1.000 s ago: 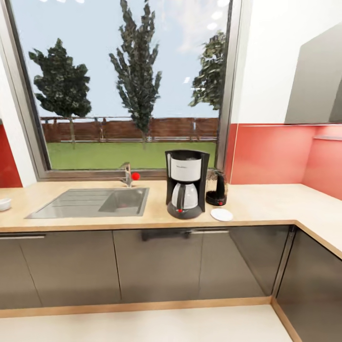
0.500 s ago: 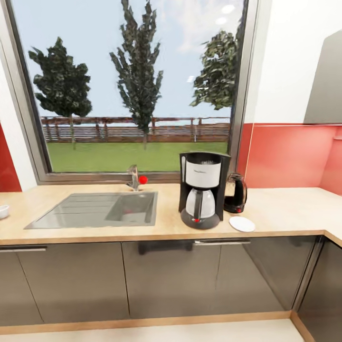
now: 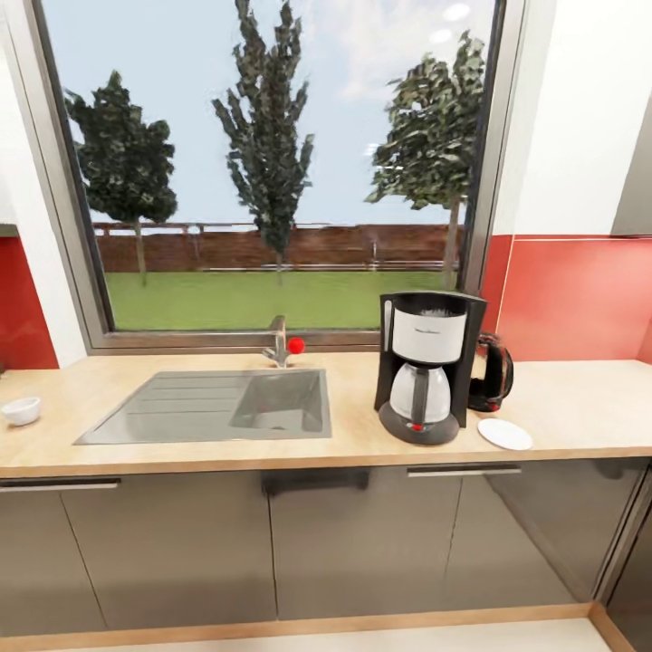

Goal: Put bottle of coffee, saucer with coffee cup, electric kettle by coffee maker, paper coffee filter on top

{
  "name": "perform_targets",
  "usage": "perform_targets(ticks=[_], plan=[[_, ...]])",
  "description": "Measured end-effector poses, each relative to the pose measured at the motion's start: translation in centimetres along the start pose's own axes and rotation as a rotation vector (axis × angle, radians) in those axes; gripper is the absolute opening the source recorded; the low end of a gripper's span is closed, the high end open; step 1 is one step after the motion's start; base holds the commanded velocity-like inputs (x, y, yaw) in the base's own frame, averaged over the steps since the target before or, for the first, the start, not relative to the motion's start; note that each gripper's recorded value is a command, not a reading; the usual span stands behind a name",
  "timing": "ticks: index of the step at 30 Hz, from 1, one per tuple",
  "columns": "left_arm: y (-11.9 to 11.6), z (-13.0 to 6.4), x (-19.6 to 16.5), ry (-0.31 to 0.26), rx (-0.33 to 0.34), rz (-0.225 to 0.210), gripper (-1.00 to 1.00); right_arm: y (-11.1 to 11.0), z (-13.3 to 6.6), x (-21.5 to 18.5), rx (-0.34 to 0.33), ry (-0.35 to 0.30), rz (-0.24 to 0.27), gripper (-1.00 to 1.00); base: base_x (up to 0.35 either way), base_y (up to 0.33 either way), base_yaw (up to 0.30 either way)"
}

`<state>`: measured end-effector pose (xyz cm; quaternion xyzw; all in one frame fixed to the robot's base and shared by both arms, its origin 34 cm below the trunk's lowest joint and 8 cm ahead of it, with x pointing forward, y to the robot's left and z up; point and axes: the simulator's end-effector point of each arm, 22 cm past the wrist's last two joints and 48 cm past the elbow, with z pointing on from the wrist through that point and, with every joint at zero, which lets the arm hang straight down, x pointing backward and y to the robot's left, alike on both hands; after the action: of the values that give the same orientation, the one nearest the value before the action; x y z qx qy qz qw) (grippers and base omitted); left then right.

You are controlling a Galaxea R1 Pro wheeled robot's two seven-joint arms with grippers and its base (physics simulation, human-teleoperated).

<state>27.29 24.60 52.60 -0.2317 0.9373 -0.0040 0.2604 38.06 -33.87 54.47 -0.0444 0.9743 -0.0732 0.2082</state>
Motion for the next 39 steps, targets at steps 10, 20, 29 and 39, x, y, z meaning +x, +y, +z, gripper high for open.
perform_targets(ticks=[10, 20, 29, 39], plan=[[-0.01, 0.0, 0.0, 0.0, 0.0, 0.001, 1.0, 0.0, 0.0, -0.01, 0.0, -0.001, 0.0, 1.0, 0.0, 0.341, 0.0], [-0.04, 0.0, -0.02, -0.001, 0.002, 0.002, 1.0, 0.05, 0.0, -0.04, -0.001, -0.002, 0.0, 1.0, 0.0, 0.342, 0.0], [-0.05, 0.0, -0.02, -0.001, 0.002, 0.002, 1.0, 0.12, 0.0, -0.08, -0.001, -0.003, 0.0, 1.0, 0.0, 0.343, 0.0], [-0.05, 0.0, -0.02, -0.001, 0.002, 0.002, 1.0, 0.17, 0.0, -0.08, -0.002, -0.003, 0.0, 1.0, 0.0, 0.343, 0.0]])
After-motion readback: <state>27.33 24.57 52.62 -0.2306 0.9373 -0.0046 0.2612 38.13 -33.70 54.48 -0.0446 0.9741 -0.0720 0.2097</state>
